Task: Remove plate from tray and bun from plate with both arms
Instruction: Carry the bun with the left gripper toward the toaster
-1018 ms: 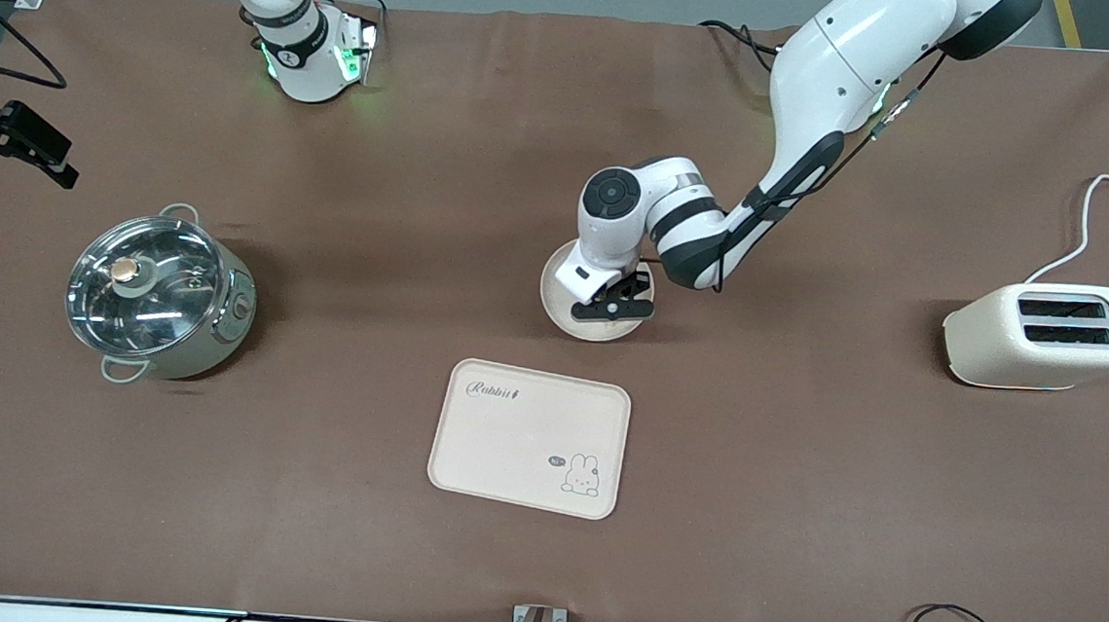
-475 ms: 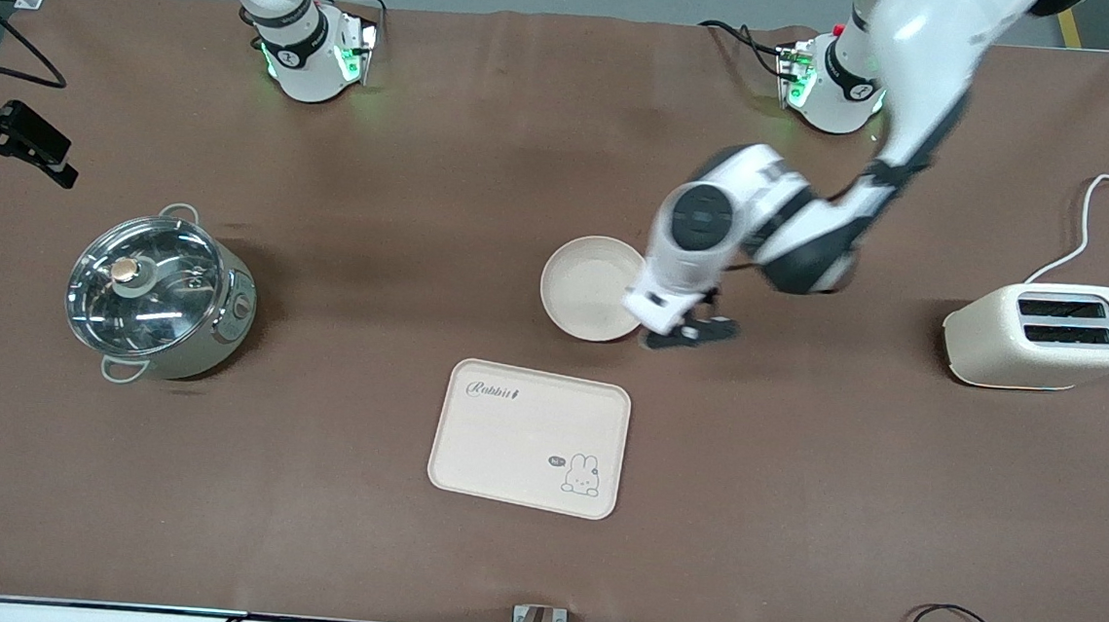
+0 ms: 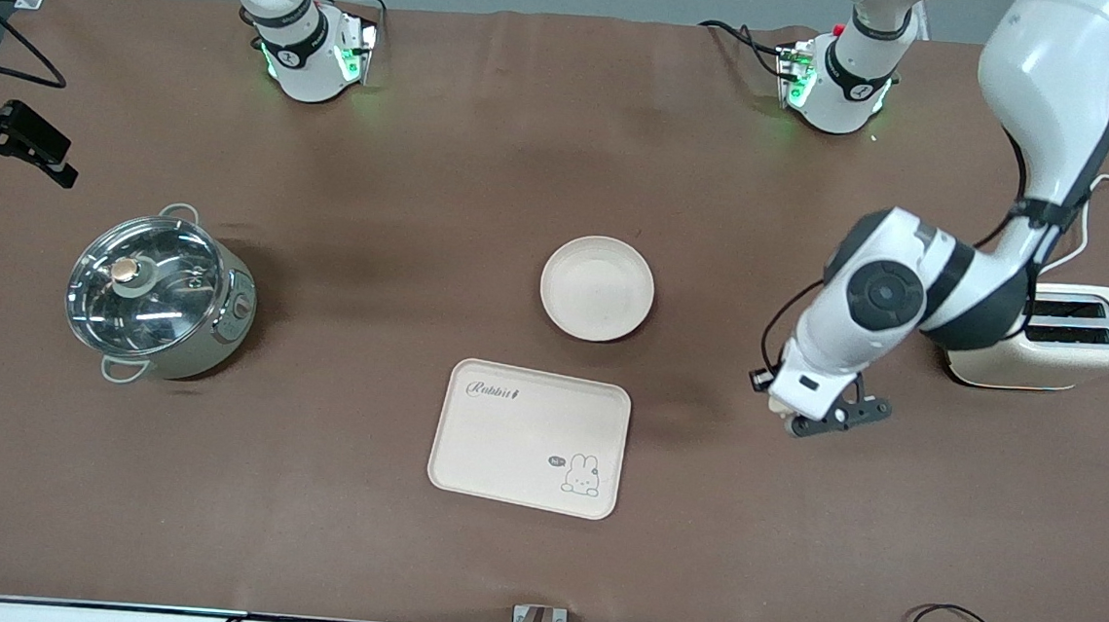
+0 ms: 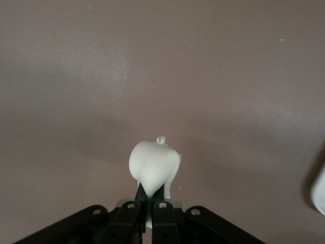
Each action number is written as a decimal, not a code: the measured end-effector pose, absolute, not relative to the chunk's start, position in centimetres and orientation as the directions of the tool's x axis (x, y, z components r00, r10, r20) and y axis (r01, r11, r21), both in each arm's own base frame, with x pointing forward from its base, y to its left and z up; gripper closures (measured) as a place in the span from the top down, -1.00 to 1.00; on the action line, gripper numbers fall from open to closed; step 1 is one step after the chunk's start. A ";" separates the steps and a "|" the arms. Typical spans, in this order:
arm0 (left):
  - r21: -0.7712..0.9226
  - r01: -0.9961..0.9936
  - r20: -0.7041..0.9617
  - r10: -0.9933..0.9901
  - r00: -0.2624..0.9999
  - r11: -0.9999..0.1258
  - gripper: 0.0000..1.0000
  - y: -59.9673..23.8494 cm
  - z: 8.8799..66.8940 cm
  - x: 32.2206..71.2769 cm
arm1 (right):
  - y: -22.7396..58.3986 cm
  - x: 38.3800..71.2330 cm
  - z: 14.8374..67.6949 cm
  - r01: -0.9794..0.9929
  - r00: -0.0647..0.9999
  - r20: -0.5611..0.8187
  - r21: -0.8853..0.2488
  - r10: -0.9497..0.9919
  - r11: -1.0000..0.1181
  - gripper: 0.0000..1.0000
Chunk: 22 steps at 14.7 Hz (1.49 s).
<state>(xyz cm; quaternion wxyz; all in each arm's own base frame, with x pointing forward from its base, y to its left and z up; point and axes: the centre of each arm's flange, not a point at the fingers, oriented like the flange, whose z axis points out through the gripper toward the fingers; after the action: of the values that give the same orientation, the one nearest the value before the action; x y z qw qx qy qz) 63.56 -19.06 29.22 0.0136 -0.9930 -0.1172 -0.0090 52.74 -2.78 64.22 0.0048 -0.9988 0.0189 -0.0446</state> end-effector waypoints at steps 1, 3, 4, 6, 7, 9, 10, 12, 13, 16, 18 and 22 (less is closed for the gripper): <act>-0.011 0.209 0.003 0.209 0.978 -0.978 -0.88 -17.9 27.5 64.0 | -2.8 52.7 64.2 -0.038 0.995 0.089 -0.011 -0.039 -0.999 1.00; 0.014 0.181 -0.017 0.181 0.983 -0.983 -0.88 -16.0 25.2 64.6 | -2.8 52.7 64.2 -0.038 0.995 0.087 -0.011 -0.039 -0.999 1.00; 0.024 0.171 -0.019 0.171 0.985 -0.985 -0.88 -15.4 24.5 64.8 | -2.8 52.7 64.2 -0.038 0.995 0.087 -0.011 -0.039 -0.999 1.00; 0.038 0.156 -0.014 0.155 0.988 -0.987 -0.89 -14.8 24.1 65.1 | -2.8 52.7 64.2 -0.038 0.995 0.086 -0.011 -0.039 -0.999 1.00; 0.040 0.149 -0.016 0.148 0.989 -0.988 -0.89 -14.9 23.9 65.1 | -2.8 52.7 64.2 -0.039 0.995 0.086 -0.011 -0.039 -0.999 1.00; 0.042 0.140 -0.027 0.139 0.990 -0.989 -0.89 -15.3 23.3 64.9 | -2.8 52.7 64.2 -0.039 0.995 0.086 -0.011 -0.040 -0.999 1.00; 0.044 0.139 -0.033 0.137 0.990 -0.989 -0.89 -15.4 22.9 64.8 | -2.8 52.7 64.2 -0.039 0.996 0.086 -0.011 -0.040 -0.999 1.00; 0.047 0.138 -0.048 0.136 0.990 -0.989 -0.88 -15.5 22.1 64.7 | -2.8 52.7 64.2 -0.039 0.996 0.086 -0.011 -0.040 -0.999 1.00; 0.049 0.139 -0.057 0.136 0.989 -0.989 -0.88 -15.5 21.6 64.6 | -2.8 52.7 64.2 -0.039 0.996 0.086 -0.011 -0.040 -0.999 1.00; 0.055 0.140 -0.070 0.136 0.988 -0.989 -0.80 -15.5 20.7 64.5 | -2.8 52.7 64.2 -0.039 0.996 0.086 -0.011 -0.040 -0.999 1.00; 0.055 0.143 -0.068 0.139 0.988 -0.988 -0.44 -15.4 20.7 64.6 | -2.8 52.7 64.2 -0.039 0.996 0.086 -0.011 -0.040 -0.999 1.00; 0.057 0.167 -0.042 0.165 0.985 -0.984 0.32 -13.9 20.8 65.5 | -2.8 52.7 64.2 -0.039 0.996 0.086 -0.011 -0.040 -0.999 1.00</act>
<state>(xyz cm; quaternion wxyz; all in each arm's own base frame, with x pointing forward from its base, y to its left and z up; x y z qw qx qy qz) 65.51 -13.91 20.79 -0.0302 -0.9959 -0.0834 0.0185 52.72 -2.78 64.19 0.0048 -0.9989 0.0196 -0.0431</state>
